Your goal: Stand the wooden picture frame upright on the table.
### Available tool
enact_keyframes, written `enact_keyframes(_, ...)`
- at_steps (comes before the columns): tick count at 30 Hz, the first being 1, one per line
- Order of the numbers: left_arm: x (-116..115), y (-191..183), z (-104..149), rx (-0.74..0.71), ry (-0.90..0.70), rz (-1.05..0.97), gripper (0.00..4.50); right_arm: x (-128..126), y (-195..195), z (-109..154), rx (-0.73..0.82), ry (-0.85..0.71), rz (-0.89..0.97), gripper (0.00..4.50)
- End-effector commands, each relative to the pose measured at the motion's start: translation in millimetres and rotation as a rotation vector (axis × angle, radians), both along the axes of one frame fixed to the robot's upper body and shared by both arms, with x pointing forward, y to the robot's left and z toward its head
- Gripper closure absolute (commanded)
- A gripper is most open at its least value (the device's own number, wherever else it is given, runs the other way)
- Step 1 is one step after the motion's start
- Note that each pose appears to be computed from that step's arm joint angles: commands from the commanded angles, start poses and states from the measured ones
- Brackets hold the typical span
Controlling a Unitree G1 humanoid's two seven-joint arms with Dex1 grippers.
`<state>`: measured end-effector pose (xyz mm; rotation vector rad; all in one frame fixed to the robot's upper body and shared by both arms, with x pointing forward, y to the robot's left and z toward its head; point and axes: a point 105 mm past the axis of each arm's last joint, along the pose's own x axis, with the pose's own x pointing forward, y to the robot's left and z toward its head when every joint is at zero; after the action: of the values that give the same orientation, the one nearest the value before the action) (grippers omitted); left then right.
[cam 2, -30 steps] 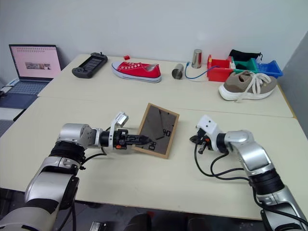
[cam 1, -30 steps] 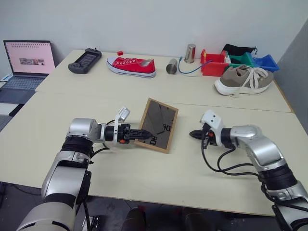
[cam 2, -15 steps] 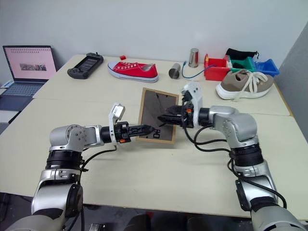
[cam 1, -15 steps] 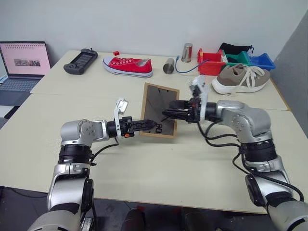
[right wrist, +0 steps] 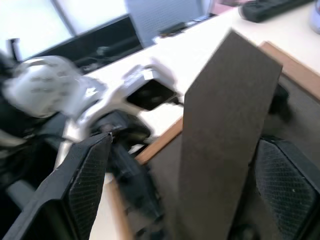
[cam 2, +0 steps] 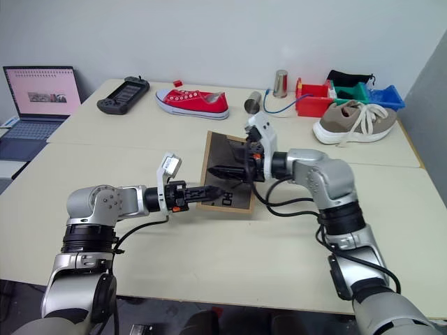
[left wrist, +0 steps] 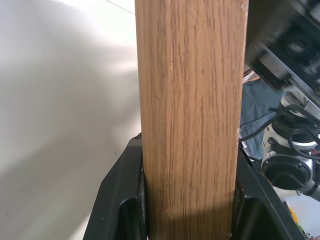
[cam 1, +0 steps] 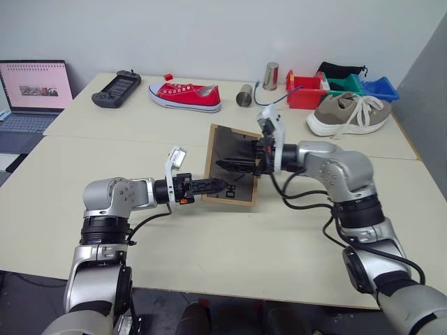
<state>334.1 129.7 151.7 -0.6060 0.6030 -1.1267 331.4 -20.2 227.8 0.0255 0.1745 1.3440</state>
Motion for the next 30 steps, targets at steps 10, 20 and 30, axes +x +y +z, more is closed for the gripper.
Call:
enact_keyframes(10, -6, -6, 22, -0.07, -0.029, -0.026, 3.19, 5, -70, -10, -0.072, -0.051, -0.183, 0.14)
enact_keyframes(20, -20, -11, 25, -0.177, 0.144, -0.073, 3.19, 26, -115, -33, -0.52, -0.927, -0.314, 0.14)
enact_keyframes(30, -32, -18, 21, -0.294, 0.274, -0.116, 3.19, 14, -73, -23, -0.42, -1.62, -0.159, 0.14)
